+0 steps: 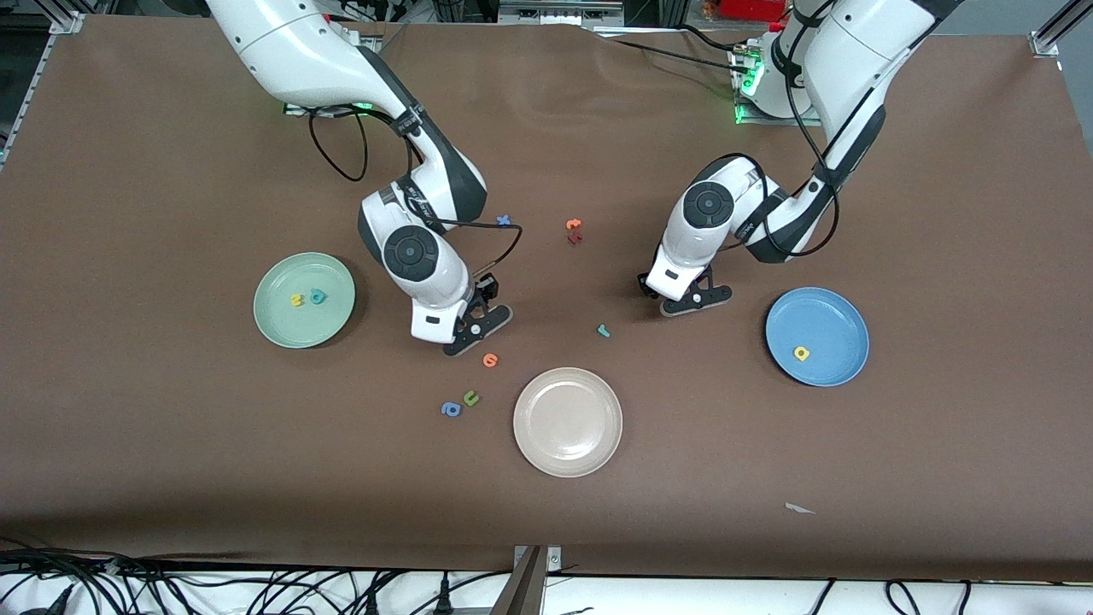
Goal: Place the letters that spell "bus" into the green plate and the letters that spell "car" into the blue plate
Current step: 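Grasp the cyan u with the left gripper while the right gripper grasps yellow u, then place both u letters, yellow on the green plate, cyan on the blue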
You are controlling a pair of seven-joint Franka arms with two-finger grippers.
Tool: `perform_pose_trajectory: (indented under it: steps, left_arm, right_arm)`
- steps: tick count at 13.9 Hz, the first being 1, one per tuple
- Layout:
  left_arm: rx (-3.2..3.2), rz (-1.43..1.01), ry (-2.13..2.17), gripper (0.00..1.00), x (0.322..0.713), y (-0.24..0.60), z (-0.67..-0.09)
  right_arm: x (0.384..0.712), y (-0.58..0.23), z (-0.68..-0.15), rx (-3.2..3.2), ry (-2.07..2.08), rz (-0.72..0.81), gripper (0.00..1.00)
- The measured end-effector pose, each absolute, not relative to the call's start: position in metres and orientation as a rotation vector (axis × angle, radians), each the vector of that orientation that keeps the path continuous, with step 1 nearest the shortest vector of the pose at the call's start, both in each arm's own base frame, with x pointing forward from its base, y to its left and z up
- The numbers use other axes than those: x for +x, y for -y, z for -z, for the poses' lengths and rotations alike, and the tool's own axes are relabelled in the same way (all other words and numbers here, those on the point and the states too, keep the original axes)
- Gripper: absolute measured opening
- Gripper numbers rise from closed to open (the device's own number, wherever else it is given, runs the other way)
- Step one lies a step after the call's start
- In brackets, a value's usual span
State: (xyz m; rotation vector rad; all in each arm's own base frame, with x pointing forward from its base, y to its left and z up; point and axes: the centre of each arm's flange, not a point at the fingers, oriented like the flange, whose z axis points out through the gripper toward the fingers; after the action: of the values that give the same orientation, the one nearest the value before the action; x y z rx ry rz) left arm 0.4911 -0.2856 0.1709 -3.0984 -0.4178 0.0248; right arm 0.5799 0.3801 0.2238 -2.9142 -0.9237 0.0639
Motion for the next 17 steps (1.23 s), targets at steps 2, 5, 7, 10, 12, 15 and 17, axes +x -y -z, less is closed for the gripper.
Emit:
perform_pose_trajectory:
  steps: [2, 5, 7, 10, 12, 15, 17]
  left_arm:
    - [-3.100, -0.023, 0.418, 0.46, 0.491, 0.286, -0.171]
    - [-3.105, -0.019, 0.417, 0.36, 0.491, 0.287, -0.172]
    - [-3.106, -0.018, 0.416, 0.34, 0.491, 0.287, -0.172]
    - [-3.109, -0.016, 0.415, 0.30, 0.491, 0.288, -0.172]
    - [-3.109, -0.016, 0.415, 0.30, 0.491, 0.288, -0.172]
    - [-3.112, -0.016, 0.391, 0.30, 0.492, 0.287, -0.172]
    - [-3.117, -0.013, 0.350, 0.30, 0.498, 0.278, -0.173]
  right_arm:
    - [0.582, -0.378, -0.221, -2.928, 0.954, -0.049, 0.55]
    - [0.584, -0.377, -0.217, -2.938, 0.985, -0.017, 0.55]
    - [0.585, -0.378, -0.207, -2.935, 0.988, -0.002, 0.55]
    - [0.582, -0.381, -0.194, -2.931, 1.000, -0.002, 0.55]
    - [0.580, -0.382, -0.186, -2.934, 1.017, -0.008, 0.54]
    - [0.578, -0.381, -0.177, -2.935, 1.022, -0.012, 0.50]
    - [0.579, -0.380, -0.177, -2.937, 1.024, -0.010, 0.46]
